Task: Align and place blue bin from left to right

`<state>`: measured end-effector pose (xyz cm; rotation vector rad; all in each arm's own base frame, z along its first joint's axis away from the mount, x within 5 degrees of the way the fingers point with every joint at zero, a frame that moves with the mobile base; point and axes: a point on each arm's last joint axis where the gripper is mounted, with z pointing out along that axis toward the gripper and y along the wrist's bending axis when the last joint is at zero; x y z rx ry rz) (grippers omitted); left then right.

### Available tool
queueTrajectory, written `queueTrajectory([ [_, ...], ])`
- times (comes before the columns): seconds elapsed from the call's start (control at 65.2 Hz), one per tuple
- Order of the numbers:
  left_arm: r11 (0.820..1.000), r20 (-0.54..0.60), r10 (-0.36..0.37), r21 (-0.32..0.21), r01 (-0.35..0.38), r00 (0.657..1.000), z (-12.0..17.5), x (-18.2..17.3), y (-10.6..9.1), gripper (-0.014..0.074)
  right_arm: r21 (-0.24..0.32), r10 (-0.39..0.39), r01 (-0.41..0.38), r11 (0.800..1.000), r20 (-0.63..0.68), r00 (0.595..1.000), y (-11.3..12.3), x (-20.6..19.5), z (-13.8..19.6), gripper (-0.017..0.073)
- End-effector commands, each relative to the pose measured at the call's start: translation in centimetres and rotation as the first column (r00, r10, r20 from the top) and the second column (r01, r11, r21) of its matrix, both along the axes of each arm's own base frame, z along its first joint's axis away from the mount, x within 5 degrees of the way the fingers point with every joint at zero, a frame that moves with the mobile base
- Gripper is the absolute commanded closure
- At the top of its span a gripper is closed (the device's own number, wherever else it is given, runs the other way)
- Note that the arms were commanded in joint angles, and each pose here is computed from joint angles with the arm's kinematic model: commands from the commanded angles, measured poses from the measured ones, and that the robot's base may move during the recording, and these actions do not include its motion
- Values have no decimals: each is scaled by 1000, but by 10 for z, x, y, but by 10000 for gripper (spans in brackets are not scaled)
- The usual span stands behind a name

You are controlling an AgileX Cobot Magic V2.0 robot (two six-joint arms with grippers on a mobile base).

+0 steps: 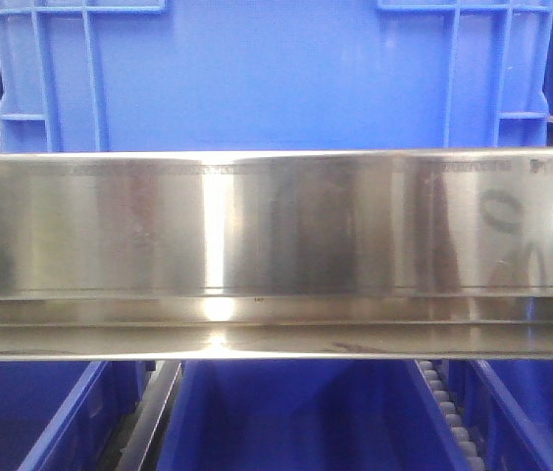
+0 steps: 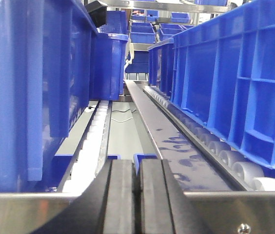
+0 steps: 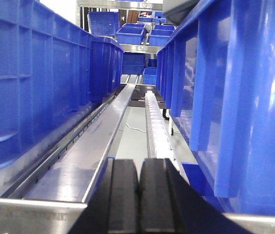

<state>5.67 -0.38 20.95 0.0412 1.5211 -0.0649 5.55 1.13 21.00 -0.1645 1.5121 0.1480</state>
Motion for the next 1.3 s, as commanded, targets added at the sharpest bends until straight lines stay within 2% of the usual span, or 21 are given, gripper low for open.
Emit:
queueTrajectory([
  [0.0, 999, 28, -5, 40, 4, 1000, 3, -1, 0, 704, 3, 0, 0, 1000, 25, 1000, 0, 0, 2, 629],
  [0.215, 999, 28, -5, 42, 4, 1000, 3, -1, 0, 704, 4, 0, 0, 1000, 28, 1000, 0, 0, 3, 629],
  [0.368, 999, 35, -6, 42, 4, 999, 3, -1, 0, 704, 31, -6, 1, 1000, 158, 987, -1, -2, 15, 629],
  [0.399, 999, 67, -8, 40, 5, 998, 6, -1, -1, 704, 37, -8, 1, 999, 186, 982, -1, -3, 17, 629],
  [0.537, 1000, 109, -11, 19, 9, 994, 10, -1, -1, 704, 71, -22, -3, 997, 346, 938, -2, -7, 32, 629],
  [0.629, 1000, 143, -9, 12, 7, 990, 29, -5, 0, 704, 75, -21, -7, 997, 364, 931, -3, -10, 41, 629],
  [0.69, 1000, 129, -4, 14, 2, 992, 44, -10, 0, 704, 69, -16, -7, 998, 336, 942, -3, -12, 53, 629],
  [0.905, 1000, 147, 14, 21, -18, 989, 107, -34, 4, 704, 50, -2, -11, 999, 261, 965, -6, -32, 109, 629],
  [1.013, 1000, 121, 18, 22, -21, 992, 134, -33, 4, 704, 44, 1, -11, 999, 231, 973, -6, -33, 135, 629],
  [1.289, 1000, -20, 14, 12, -13, 1000, 202, 19, 0, 704, 15, 8, -10, 1000, 94, 996, 2, 5, 186, 629],
])
